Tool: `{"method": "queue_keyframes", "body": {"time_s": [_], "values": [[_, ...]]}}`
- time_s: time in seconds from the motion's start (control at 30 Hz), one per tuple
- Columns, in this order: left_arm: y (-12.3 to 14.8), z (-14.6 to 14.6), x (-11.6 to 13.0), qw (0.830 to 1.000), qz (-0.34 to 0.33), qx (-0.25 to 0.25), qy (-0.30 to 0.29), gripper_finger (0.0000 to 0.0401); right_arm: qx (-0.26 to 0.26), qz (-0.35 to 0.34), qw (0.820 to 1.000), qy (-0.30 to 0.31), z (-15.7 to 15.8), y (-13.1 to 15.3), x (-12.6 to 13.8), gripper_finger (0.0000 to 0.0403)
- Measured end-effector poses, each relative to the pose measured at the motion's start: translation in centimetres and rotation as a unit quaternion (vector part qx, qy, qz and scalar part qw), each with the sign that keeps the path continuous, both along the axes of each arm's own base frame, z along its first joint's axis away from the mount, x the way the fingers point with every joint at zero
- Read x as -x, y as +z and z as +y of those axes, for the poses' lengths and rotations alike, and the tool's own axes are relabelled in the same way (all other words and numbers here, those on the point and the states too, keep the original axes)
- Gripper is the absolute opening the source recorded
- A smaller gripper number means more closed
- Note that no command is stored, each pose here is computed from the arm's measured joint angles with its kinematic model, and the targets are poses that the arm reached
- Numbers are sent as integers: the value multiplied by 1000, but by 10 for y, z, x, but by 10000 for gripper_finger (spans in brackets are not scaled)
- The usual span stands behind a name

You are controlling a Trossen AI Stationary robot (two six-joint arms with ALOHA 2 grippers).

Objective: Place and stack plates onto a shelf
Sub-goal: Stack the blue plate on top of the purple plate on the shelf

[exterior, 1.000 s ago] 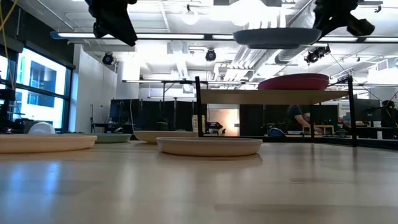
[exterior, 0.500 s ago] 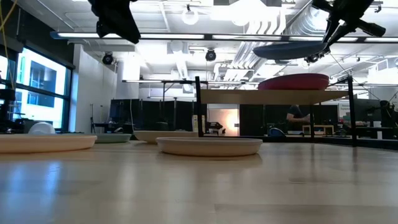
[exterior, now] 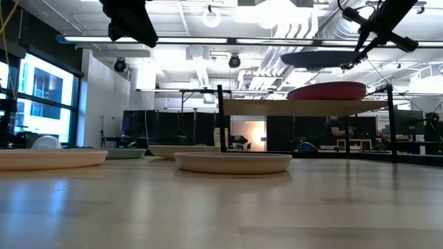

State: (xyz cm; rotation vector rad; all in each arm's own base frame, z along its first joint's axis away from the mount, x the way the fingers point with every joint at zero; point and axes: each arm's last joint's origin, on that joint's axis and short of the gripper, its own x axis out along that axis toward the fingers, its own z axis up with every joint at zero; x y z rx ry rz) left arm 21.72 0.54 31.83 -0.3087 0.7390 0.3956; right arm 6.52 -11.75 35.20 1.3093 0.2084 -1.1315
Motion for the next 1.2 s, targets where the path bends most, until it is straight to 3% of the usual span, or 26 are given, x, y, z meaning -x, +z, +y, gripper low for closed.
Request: {"method": "queue_keyframes", "body": {"time_s": [0.37,0.77,1.2], "values": [[0,0,0,1000,0,1,2,78,-99,43,994,-15,-2,-16,3,0],[0,0,0,1000,0,2,2,78,-108,64,991,-34,-6,-19,3,0],[0,0,0,1000,-1,2,2,78,-100,77,992,-17,-18,-24,-16,0]]}}
